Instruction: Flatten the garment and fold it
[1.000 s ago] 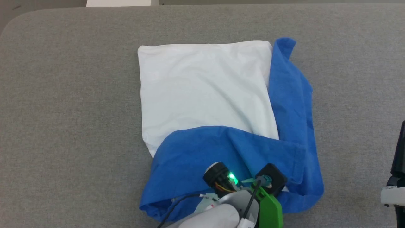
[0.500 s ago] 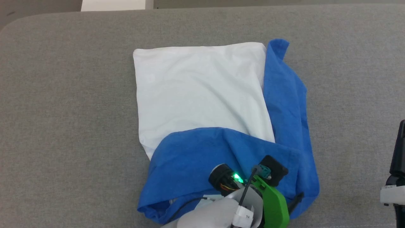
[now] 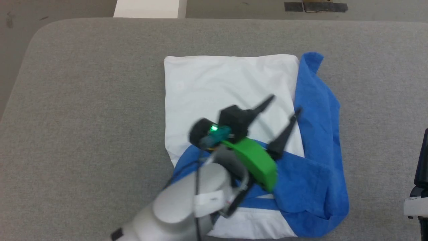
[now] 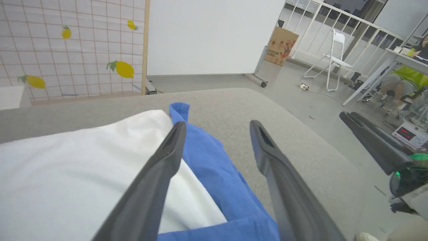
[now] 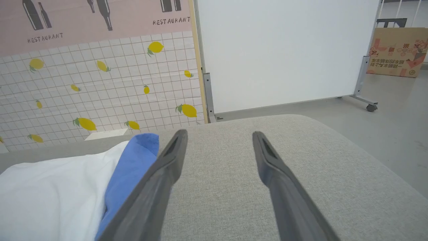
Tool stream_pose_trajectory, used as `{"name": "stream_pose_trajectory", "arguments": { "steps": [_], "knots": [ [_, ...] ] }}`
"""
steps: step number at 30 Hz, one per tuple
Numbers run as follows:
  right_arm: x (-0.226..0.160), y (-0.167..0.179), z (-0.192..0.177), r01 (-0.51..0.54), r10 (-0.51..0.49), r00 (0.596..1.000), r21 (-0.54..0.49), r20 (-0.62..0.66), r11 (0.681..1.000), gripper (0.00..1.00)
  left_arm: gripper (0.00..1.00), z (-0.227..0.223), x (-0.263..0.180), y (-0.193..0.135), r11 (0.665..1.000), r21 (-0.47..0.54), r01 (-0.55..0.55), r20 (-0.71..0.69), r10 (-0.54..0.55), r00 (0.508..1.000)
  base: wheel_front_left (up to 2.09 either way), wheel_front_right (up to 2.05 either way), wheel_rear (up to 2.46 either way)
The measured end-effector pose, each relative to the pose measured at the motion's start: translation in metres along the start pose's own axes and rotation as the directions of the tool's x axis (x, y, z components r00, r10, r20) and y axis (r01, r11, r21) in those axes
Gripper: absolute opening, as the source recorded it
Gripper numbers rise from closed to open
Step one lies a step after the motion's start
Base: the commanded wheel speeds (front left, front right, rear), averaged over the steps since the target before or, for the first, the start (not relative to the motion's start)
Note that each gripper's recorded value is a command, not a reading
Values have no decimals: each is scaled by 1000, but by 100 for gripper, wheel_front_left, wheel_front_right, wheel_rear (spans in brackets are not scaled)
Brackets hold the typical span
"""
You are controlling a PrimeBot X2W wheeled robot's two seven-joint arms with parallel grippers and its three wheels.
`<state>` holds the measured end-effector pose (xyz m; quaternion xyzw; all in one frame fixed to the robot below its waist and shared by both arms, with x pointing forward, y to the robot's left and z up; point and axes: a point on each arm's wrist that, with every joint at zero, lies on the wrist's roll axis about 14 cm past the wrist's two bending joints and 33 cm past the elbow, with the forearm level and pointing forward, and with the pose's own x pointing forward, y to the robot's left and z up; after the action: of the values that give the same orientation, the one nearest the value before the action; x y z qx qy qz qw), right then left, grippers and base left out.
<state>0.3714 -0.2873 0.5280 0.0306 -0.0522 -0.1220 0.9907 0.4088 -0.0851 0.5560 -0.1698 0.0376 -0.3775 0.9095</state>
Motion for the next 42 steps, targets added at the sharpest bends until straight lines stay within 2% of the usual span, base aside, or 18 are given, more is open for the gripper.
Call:
{"name": "stream_pose_trajectory", "arguments": {
  "steps": [4, 8, 12, 16, 24, 26, 28, 33, 42],
  "knots": [
    [1, 6, -1, -16, 16, 1000, 6, -1, 1000, 100, 100, 31, -18, 54, 987, 74, -141, 140, 130, 982, 0, 0, 0],
    [2, 10, -2, -27, 27, 1000, 10, -5, 1000, 100, 100, 52, -53, 101, 945, 92, -313, 226, 286, 931, 0, 0, 0],
    [2, 13, -5, -35, 35, 999, 15, -13, 999, 100, 100, 75, -96, 132, 874, 130, -467, 333, 405, 851, 0, 0, 0],
    [2, 18, -12, -48, 48, 998, 20, -32, 999, 100, 100, 60, -142, 156, 792, 149, -593, 318, 529, 787, 0, 0, 0],
    [-7, 26, -31, -69, 73, 994, 44, -87, 997, 100, 100, 39, -212, 169, 647, 155, -746, 304, 687, 659, 0, 0, 0],
    [-8, 27, -35, -74, 78, 992, 47, -98, 996, 100, 100, 38, -223, 169, 625, 149, -766, 307, 707, 637, 0, 0, 0],
    [-7, 30, -36, -80, 85, 991, 50, -99, 995, 100, 100, 39, -228, 169, 617, 126, -777, 316, 717, 621, 0, 0, 0],
    [-1, 38, -37, -99, 106, 988, 64, -112, 993, 100, 100, 40, -227, 168, 629, 107, -770, 329, 708, 625, 0, 0, 0],
    [56, 71, -20, -155, 164, 976, 73, -141, 985, 100, 100, 22, -205, 175, 676, 99, -731, 281, 685, 672, 0, 0, 0]
  ]
}}
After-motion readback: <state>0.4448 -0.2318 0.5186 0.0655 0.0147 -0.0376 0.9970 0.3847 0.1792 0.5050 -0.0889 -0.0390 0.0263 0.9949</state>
